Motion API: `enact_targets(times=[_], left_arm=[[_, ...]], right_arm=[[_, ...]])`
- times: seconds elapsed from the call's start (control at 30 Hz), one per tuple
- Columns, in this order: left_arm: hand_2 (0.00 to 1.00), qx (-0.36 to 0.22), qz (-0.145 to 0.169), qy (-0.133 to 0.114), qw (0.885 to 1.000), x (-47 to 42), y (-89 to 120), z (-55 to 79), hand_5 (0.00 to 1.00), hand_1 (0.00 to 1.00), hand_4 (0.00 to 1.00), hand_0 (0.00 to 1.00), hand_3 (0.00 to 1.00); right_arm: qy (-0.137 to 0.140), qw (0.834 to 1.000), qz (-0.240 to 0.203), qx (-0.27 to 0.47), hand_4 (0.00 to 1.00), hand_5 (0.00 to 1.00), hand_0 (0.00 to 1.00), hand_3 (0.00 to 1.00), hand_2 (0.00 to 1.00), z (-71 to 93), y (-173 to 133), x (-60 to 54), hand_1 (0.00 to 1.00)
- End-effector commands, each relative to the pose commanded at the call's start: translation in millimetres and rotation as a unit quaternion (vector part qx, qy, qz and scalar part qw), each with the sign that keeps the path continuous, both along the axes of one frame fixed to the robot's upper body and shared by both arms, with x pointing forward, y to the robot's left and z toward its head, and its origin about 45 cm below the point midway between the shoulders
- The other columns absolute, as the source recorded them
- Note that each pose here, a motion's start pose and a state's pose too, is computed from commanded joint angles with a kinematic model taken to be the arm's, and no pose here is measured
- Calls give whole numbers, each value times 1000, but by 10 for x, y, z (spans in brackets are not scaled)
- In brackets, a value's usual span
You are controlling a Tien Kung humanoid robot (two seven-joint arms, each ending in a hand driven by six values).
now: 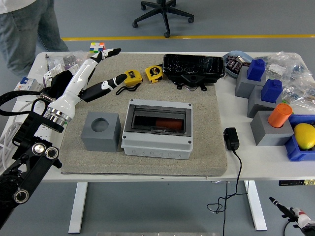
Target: Fetch the battery,place it into the box,close the lid of the box
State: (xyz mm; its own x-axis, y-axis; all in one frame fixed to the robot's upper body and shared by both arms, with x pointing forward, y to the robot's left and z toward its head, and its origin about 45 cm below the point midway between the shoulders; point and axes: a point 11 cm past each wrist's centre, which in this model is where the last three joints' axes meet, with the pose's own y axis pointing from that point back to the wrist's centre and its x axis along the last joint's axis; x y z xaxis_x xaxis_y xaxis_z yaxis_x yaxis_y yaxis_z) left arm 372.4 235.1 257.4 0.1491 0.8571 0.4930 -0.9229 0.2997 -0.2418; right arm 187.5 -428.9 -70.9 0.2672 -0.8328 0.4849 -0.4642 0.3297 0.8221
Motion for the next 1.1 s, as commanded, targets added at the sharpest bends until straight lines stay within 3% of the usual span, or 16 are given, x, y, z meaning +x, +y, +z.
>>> enact_targets(times=[0.23, 0.43, 0.63, 0.8, 1.1], left_arm=[[925, -151, -6, 44, 988, 12, 188, -50, 902, 942, 998, 933, 866], [937, -270, -16, 81, 959, -30, 316, -139, 915, 954, 998, 938, 882], [885, -262, -30, 115, 958, -82, 250, -254, 926, 922, 998, 923, 856], [871, -242, -20, 138, 960, -145, 185, -436, 937, 904, 998, 907, 844], [846, -227, -21, 139, 964, -159, 105, -456, 939, 879, 998, 878, 834]], right_arm=[[2, 1000, 2, 0, 998, 998, 902, 860, 821, -5, 8, -3, 885], [5, 1000, 2, -1, 998, 998, 903, 863, 820, -19, 0, -49, 885], [14, 1000, -4, -5, 998, 998, 904, 864, 820, -50, -71, -205, 885], [19, 1000, -10, -3, 998, 998, 903, 863, 820, -76, -102, -325, 885], [20, 1000, -14, 2, 998, 998, 904, 862, 821, -100, -100, -421, 885]])
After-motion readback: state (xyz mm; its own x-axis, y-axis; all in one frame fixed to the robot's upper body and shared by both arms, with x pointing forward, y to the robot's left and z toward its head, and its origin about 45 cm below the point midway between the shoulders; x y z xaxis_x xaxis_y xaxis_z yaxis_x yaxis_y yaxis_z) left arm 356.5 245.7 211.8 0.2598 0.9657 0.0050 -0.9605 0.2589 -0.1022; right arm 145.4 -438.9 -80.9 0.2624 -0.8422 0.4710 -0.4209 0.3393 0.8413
